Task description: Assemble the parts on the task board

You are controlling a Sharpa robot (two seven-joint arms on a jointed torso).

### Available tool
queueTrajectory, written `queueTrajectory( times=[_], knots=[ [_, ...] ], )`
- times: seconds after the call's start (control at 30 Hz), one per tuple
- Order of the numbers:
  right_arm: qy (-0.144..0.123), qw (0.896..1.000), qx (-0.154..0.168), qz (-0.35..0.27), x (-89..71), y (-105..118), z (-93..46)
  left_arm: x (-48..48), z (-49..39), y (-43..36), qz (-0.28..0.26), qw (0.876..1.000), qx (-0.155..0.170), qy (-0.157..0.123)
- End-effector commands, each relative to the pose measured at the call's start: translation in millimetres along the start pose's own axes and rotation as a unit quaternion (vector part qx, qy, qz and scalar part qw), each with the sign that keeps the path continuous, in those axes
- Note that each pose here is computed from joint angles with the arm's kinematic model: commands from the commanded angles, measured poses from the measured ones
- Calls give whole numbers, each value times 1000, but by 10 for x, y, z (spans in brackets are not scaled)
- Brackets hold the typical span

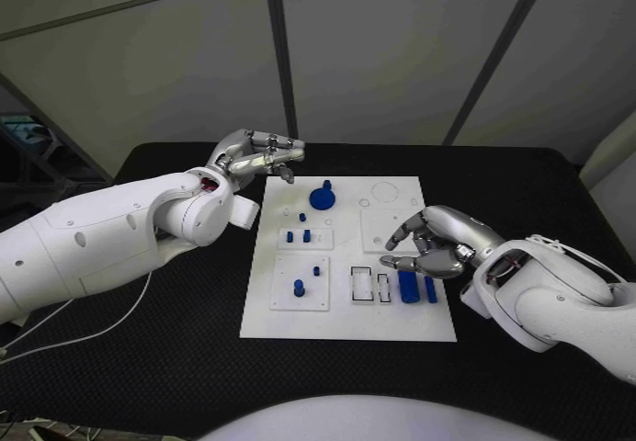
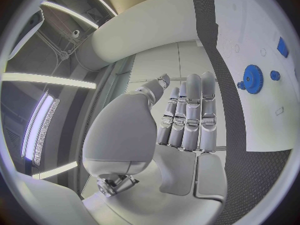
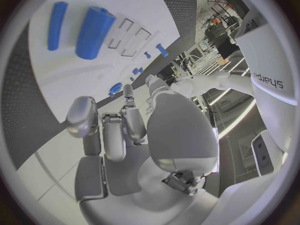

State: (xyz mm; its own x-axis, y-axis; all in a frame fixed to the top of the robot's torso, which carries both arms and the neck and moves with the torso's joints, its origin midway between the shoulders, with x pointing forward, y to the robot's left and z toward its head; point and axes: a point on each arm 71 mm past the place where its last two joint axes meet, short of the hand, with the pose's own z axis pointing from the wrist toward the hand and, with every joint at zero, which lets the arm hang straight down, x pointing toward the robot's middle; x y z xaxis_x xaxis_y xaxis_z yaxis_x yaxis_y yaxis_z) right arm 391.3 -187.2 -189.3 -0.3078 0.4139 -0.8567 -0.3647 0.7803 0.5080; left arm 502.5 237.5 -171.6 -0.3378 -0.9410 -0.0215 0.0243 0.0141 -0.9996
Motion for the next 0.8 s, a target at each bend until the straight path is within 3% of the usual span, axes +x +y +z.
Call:
queueTrajectory(
  times=[0.03,0.33,0.8],
  knots=[
    [13,997,74,13,-45,-168,-100,32,-15,-38,-6,1000,13,17],
    [-6,992,117,-37,-104,-292,-221,39,-40,-50,-7,1000,19,23],
    [38,986,146,-71,105,-310,-183,30,-50,-44,-7,1000,17,24]
  ],
)
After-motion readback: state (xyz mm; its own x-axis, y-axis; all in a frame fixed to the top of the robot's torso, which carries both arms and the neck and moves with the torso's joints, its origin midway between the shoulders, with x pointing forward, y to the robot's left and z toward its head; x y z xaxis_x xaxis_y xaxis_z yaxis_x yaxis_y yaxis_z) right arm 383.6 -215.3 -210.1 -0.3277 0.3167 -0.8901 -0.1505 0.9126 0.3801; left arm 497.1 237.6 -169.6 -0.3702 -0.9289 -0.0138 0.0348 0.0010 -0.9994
